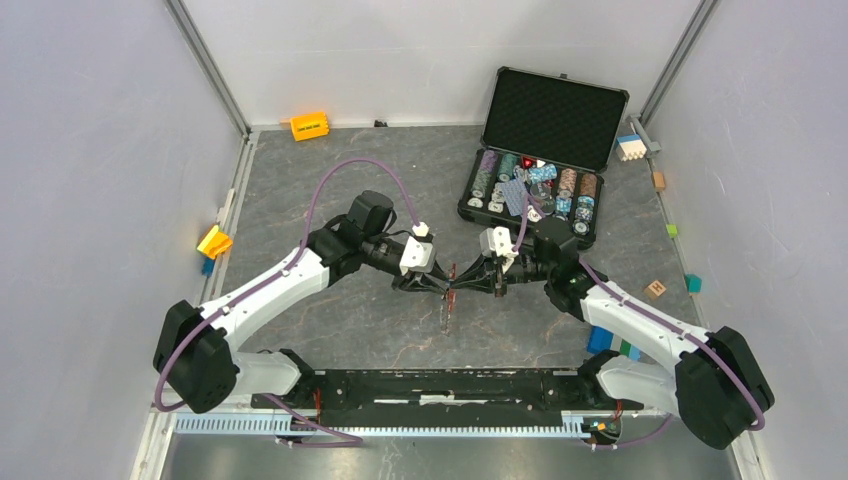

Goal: Put the keys on the keyring

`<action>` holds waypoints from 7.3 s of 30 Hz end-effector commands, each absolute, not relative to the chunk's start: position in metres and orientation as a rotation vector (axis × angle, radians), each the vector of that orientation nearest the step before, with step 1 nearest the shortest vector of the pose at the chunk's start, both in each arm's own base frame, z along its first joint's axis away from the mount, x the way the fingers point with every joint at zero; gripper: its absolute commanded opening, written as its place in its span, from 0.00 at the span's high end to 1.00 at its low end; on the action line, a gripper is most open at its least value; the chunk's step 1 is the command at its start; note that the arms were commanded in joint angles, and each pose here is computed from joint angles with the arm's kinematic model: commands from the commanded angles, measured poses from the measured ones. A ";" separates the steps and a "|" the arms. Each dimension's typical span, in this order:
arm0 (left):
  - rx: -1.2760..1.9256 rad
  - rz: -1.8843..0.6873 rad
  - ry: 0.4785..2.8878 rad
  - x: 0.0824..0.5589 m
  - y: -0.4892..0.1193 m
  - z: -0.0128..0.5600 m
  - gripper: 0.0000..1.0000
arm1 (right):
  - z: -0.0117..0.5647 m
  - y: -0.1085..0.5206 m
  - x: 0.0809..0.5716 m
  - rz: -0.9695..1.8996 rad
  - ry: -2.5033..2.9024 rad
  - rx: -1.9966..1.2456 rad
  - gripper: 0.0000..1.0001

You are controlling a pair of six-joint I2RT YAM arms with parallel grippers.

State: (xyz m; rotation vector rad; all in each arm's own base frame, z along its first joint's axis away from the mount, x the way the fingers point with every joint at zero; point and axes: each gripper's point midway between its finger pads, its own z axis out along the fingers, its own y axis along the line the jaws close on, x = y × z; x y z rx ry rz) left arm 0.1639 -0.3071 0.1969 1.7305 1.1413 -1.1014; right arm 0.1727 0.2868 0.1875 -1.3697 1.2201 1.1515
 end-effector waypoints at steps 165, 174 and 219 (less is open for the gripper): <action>1.745 -0.704 1.458 0.153 -0.304 0.254 0.66 | 0.248 0.276 0.177 1.159 1.071 -1.195 1.00; 1.709 -0.711 1.214 0.154 -0.316 0.254 0.62 | 0.263 0.271 0.164 1.243 1.009 -1.163 1.00; 1.663 -0.836 1.393 0.158 -0.336 0.244 0.98 | 0.264 0.267 0.165 1.225 0.998 -1.122 1.00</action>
